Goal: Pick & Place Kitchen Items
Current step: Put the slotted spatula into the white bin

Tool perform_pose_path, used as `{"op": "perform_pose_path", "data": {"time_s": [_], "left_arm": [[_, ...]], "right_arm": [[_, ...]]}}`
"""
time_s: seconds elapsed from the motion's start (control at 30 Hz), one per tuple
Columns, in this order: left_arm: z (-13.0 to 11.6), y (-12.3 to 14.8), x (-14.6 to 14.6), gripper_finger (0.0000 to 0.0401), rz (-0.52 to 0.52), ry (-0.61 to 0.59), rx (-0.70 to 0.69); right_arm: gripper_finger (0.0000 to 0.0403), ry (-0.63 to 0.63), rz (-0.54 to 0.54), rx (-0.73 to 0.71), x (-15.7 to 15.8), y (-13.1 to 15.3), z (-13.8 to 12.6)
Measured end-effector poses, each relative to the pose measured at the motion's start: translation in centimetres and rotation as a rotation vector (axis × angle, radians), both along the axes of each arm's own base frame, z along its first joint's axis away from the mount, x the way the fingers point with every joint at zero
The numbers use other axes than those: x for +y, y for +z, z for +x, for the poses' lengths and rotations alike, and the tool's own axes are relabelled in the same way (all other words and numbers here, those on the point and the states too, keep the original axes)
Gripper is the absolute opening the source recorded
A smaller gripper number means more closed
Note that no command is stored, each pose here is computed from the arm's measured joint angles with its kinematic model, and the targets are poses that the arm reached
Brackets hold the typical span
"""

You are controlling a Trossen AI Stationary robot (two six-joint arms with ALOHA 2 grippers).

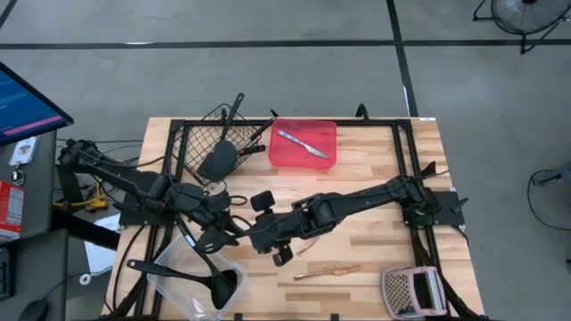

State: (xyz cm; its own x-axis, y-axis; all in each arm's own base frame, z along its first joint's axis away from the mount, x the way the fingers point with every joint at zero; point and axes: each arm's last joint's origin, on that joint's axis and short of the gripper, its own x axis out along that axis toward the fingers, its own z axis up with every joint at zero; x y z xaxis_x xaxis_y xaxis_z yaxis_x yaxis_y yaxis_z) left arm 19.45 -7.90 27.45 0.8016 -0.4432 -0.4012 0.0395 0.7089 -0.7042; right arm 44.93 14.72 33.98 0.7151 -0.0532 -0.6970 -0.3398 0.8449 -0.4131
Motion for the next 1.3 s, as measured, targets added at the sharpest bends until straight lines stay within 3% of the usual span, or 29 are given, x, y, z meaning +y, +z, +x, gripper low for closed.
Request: {"op": "perform_pose_path", "data": {"time_s": [0.2, 0.47, 0.7, 1.0, 1.13, 1.3], "left_arm": [[0.3, -0.4, -0.2, 0.0172, -0.055, -0.047, 0.048], [0.5, -0.1, -0.2, 0.0016, -0.083, -0.052, 0.024], [0.6, -0.1, -0.2, 0.0008, -0.084, -0.044, 0.014], [0.7, 0.1, -0.1, 0.0007, -0.070, -0.005, -0.008], [0.7, 0.1, 0.0, 0.0007, -0.058, 0.028, -0.013], [0.5, 0.3, 0.2, 0.0007, -0.050, 0.060, -0.028]], "right_arm": [[0.0071, -0.002, 0.016, -0.039, -1.0, 0.3, 0.7], [0.0071, 0.017, 0.022, -0.036, -0.7, 0.3, 0.6], [0.0076, 0.018, 0.027, -0.048, -0.7, 0.4, 0.6], [0.0130, 0.009, 0.023, -0.055, -0.8, 0.5, 0.7], [0.0166, -0.004, 0.009, -0.067, -0.9, 1.2, 0.2], [0.0229, -0.057, -0.038, -0.131, -1.0, 4.0, -1.7]]}}
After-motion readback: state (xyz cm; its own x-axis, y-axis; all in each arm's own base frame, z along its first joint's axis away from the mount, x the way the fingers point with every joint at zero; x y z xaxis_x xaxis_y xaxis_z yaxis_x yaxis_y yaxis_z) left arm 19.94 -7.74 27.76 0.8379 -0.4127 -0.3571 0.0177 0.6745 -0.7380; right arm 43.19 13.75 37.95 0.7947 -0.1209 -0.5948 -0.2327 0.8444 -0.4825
